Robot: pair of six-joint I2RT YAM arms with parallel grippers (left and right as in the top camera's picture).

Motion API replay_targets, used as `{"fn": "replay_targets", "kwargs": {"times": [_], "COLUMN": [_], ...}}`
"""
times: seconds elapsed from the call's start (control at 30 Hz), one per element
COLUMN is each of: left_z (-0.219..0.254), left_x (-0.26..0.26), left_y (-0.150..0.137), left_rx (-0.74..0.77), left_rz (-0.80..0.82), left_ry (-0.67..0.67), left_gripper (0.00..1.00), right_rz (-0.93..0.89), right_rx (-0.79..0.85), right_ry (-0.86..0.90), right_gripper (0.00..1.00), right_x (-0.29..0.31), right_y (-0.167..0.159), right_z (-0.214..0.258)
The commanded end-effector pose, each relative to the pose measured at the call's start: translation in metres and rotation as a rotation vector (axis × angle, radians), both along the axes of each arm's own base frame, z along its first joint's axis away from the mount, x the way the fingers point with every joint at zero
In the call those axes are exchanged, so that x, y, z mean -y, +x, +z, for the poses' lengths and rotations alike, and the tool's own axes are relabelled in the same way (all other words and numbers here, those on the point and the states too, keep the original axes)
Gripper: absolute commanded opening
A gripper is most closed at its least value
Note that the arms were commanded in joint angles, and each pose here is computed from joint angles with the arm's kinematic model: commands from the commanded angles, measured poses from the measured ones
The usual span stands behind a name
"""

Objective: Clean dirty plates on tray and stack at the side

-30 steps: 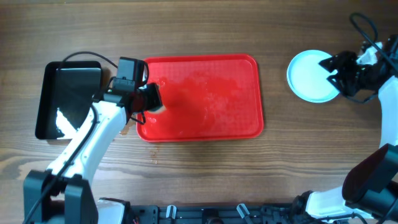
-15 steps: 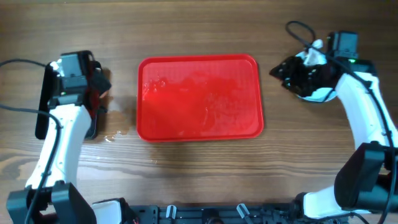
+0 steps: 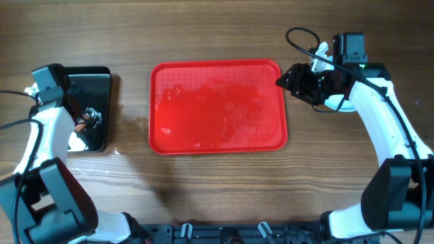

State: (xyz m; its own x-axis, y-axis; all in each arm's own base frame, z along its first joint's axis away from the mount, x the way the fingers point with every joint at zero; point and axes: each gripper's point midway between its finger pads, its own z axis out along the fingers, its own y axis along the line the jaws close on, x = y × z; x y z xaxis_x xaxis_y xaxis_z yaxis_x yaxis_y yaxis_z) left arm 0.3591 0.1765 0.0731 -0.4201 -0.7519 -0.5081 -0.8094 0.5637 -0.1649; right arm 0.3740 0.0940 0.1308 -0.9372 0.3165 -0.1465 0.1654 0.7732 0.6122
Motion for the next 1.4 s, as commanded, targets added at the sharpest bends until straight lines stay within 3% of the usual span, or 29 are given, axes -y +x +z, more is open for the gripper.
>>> {"fn": "replay_targets", "kwargs": {"times": [0.0, 0.2, 0.37, 0.47, 0.6, 0.8, 0.93, 1.0, 1.03, 1.07, 1.2, 1.37], "left_z": [0.008, 0.01, 0.041, 0.074, 0.115, 0.134, 0.135, 0.134, 0.134, 0.134, 0.134, 0.134], "left_x": [0.007, 0.017, 0.041, 0.054, 0.079, 0.102, 0.108, 0.109, 0.109, 0.108, 0.108, 0.108], "left_y": [0.012, 0.012, 0.018, 0.011, -0.014, -0.06, -0.075, -0.076, -0.076, -0.076, -0.076, -0.076], "left_rx": [0.059, 0.07, 0.179, 0.26, 0.324, 0.293, 0.269, 0.264, 0.264, 0.262, 0.262, 0.262], "left_rz": [-0.032, -0.059, -0.12, -0.109, -0.132, -0.138, -0.132, -0.131, -0.13, -0.13, -0.13, -0.13], "left_ry": [-0.059, -0.099, -0.197, -0.249, -0.309, -0.345, -0.356, -0.358, -0.359, -0.359, -0.36, -0.359], "left_gripper": [0.83, 0.77, 0.73, 0.81, 1.0, 1.0, 1.0, 1.0, 1.0, 1.0, 1.0, 1.0], "right_rz": [0.015, 0.017, 0.068, 0.067, 0.067, 0.048, -0.02, -0.049, -0.061, -0.067, -0.092, -0.097], "right_rx": [0.006, -0.007, 0.001, 0.018, 0.075, 0.127, 0.162, 0.188, 0.203, 0.215, 0.241, 0.277], "right_ry": [-0.015, -0.015, -0.006, -0.005, -0.011, -0.174, -0.276, -0.279, -0.273, -0.264, -0.247, -0.24], "right_gripper": [0.65, 0.63, 0.56, 0.56, 0.55, 0.47, 0.46, 0.49, 0.57, 1.0, 1.0, 1.0], "right_x": [0.0, 0.0, -0.004, -0.004, -0.003, 0.012, 0.021, 0.022, 0.023, 0.022, 0.026, 0.027], "right_y": [-0.002, -0.004, -0.012, -0.018, -0.035, -0.092, -0.134, -0.148, -0.156, -0.164, -0.189, -0.196], "right_z": [-0.002, -0.003, 0.0, 0.013, 0.046, 0.085, 0.108, 0.118, 0.123, 0.128, 0.137, 0.144]}}
